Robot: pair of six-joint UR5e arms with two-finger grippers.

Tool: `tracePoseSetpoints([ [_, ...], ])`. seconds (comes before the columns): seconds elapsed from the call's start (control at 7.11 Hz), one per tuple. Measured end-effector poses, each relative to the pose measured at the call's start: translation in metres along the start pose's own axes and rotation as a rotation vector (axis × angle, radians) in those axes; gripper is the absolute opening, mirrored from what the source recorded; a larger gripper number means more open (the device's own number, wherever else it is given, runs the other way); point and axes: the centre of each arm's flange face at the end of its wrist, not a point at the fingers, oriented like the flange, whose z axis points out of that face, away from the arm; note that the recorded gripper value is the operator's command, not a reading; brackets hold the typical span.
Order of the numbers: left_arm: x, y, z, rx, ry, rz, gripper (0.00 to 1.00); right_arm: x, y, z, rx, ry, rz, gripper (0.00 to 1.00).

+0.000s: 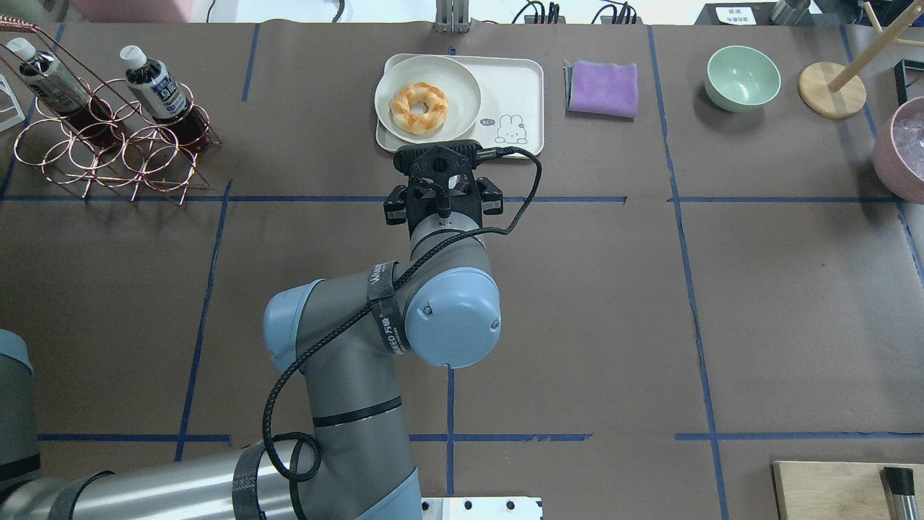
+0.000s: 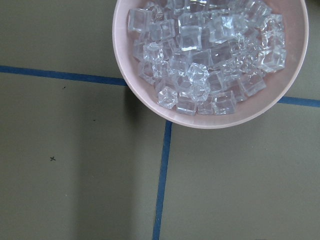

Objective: Place tea on tray
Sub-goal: 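Carry the tea bottle with the left gripper toward the table center, then set the tea bottle upright on the table and withdraw the left arm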

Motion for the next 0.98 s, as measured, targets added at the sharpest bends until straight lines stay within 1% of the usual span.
tracePoseSetpoints([
  [0.14, -0.003, -0.007, -0.01, -0.001, 0.02, -0.01, 1.0, 0.0, 0.0, 0.0, -0.001, 0.0, -0.001, 1.0],
  [0.28, -0.011, -0.018, -0.027, -0.018, 0.055, -0.024, 1.0, 0.0, -0.001, 0.0, -0.001, 0.0, -0.001, 1.0],
  [0.42, -0.027, -0.032, -0.045, -0.062, 0.093, -0.028, 1.0, 0.0, -0.001, 0.0, 0.0, 0.001, -0.001, 1.0],
  [0.56, -0.056, -0.048, -0.057, -0.125, 0.117, -0.023, 1.0, 0.0, -0.002, 0.0, 0.001, 0.002, -0.002, 1.0],
  [0.7, -0.095, -0.063, -0.059, -0.204, 0.123, -0.007, 1.0, -0.001, -0.002, -0.001, 0.003, 0.003, -0.004, 1.0],
  [0.84, -0.142, -0.077, -0.05, -0.311, 0.111, 0.021, 1.0, -0.001, -0.003, -0.002, 0.006, 0.004, -0.006, 1.0],
  [0.98, -0.186, -0.088, -0.036, -0.424, 0.077, 0.06, 1.0, -0.002, -0.003, -0.002, 0.007, 0.004, -0.008, 1.0],
])
